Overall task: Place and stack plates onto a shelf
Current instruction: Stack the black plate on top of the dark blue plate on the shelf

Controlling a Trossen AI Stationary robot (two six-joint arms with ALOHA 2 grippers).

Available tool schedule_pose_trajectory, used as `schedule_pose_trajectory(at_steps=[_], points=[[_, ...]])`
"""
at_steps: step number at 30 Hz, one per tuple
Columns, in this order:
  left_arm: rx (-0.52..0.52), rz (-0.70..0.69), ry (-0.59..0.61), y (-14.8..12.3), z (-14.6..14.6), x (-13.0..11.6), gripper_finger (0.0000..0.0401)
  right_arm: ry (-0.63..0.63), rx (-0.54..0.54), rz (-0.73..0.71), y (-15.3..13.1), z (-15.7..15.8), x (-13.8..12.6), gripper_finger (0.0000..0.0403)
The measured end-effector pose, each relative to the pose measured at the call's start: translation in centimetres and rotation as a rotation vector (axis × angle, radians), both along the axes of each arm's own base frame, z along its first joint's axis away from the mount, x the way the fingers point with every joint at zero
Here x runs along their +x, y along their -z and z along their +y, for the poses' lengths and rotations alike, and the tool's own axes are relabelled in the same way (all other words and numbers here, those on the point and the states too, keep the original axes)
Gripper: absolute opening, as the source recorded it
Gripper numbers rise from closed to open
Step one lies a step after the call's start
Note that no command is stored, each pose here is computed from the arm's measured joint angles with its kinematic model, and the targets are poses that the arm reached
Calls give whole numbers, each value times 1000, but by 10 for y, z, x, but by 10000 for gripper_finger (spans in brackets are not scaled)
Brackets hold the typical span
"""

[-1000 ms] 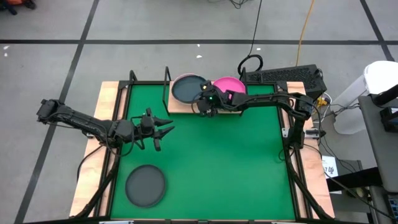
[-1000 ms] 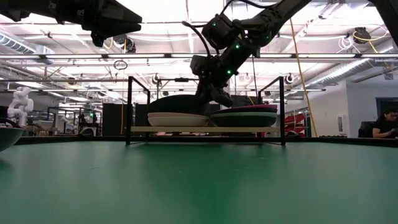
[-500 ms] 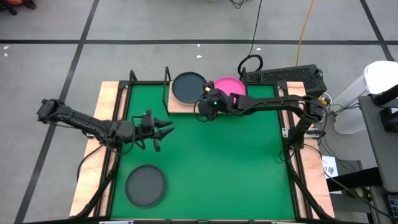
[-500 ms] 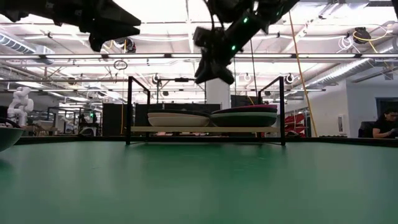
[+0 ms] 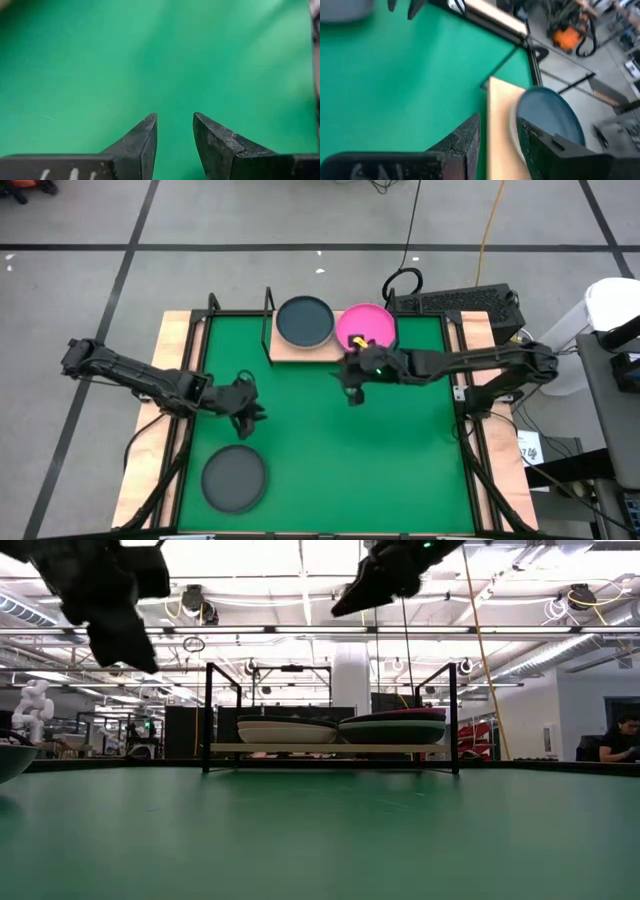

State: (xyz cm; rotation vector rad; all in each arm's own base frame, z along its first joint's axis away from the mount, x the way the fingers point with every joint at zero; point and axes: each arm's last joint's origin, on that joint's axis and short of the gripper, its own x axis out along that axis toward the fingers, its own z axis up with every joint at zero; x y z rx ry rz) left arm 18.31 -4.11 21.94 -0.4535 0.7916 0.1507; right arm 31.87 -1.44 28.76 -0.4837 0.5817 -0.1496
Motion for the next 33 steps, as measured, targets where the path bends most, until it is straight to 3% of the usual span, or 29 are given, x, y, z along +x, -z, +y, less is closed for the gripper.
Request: schedule_pose_trajectory(at_steps=[5,9,14,28,30,33], points=[[-59,238,200,16,-8,9,131,-78,5,-129,19,25,-21,114],[-109,339,347,34,-14,15,131,-127,-9,-230,35,36,-40,114],[-202,438,411,50,-19,21,131,-152,-24,-316,44,40,-59,114],[-187,549,477,81,-22,30,130,-147,-6,-357,35,38,-71,114],[-185,547,505,84,-23,32,118,-147,-5,-357,35,38,-72,114],[-204,535,540,84,-23,33,68,-147,-5,-342,37,38,-72,114]])
